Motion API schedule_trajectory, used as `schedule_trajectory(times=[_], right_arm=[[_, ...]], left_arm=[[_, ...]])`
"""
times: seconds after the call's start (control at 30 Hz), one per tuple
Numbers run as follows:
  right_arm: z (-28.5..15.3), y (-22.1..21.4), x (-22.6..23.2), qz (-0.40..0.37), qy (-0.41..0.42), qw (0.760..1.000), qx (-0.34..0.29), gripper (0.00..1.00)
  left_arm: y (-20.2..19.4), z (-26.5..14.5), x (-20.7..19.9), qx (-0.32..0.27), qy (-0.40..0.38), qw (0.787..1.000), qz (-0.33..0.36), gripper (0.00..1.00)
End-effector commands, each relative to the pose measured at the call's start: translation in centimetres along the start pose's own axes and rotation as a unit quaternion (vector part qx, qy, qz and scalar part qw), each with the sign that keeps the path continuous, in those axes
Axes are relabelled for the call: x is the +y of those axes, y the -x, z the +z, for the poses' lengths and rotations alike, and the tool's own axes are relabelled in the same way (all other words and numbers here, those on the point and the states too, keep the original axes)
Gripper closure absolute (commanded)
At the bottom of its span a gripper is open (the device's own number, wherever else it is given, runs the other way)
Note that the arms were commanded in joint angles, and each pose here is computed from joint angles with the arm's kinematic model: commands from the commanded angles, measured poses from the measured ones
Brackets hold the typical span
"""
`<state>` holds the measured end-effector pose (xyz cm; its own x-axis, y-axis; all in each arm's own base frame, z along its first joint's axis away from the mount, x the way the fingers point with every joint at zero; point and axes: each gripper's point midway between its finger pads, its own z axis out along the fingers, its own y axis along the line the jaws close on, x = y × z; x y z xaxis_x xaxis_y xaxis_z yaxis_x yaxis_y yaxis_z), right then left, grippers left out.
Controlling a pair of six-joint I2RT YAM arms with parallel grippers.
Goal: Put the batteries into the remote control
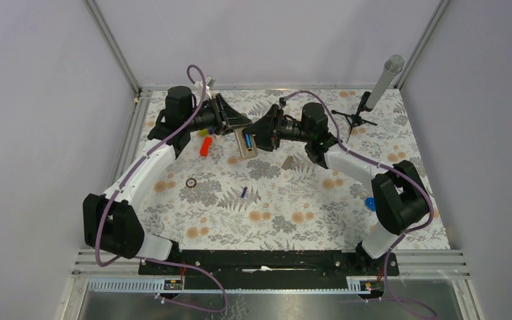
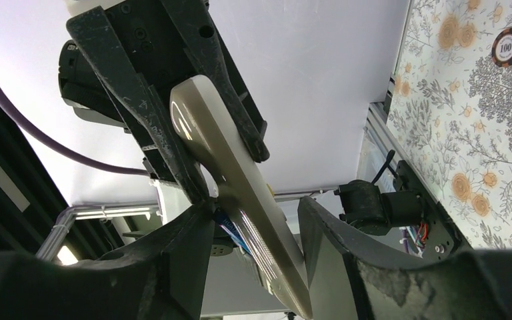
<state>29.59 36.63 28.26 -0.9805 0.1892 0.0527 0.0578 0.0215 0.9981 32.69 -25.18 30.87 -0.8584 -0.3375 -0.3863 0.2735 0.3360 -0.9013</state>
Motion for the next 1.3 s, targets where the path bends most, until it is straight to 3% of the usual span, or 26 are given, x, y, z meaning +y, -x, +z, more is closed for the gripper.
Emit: schedule_trajectory(times=[0.0,0.5,0.73,0.9,1.1,1.27], right_arm=[[-0.1,-0.7,-1.8,-0.006,-0.023,0.999,0.025,0.46],[-0.2,-0.9,-1.6,-0.011,-0.013,0.999,0.030,0.56],[0.0,-0.1,-1.5,-0.078,-0.043,0.996,0.016,0.55],[0.1,0.4,0.1,-0.114,-0.031,0.993,0.010,0.45],[-2.7,0.9,6.6,-0.121,0.105,0.987,-0.019,0.02],[-3.6,-0.3,7.8,-0.192,0.114,0.975,-0.013,0.00]], left_arm=[[2.4,-0.8,-5.4,-0.026,-0.059,0.998,0.025,1.00],[3.0,-1.1,-7.0,-0.031,-0.075,0.997,0.003,1.00],[3.2,-1.2,-7.1,-0.023,-0.081,0.996,-0.039,1.00],[3.2,-1.2,-6.7,-0.023,-0.081,0.996,-0.027,1.00],[3.0,-1.7,-5.0,-0.036,-0.061,0.996,0.062,1.00],[3.7,-1.9,-3.0,-0.047,-0.048,0.994,0.087,1.00]])
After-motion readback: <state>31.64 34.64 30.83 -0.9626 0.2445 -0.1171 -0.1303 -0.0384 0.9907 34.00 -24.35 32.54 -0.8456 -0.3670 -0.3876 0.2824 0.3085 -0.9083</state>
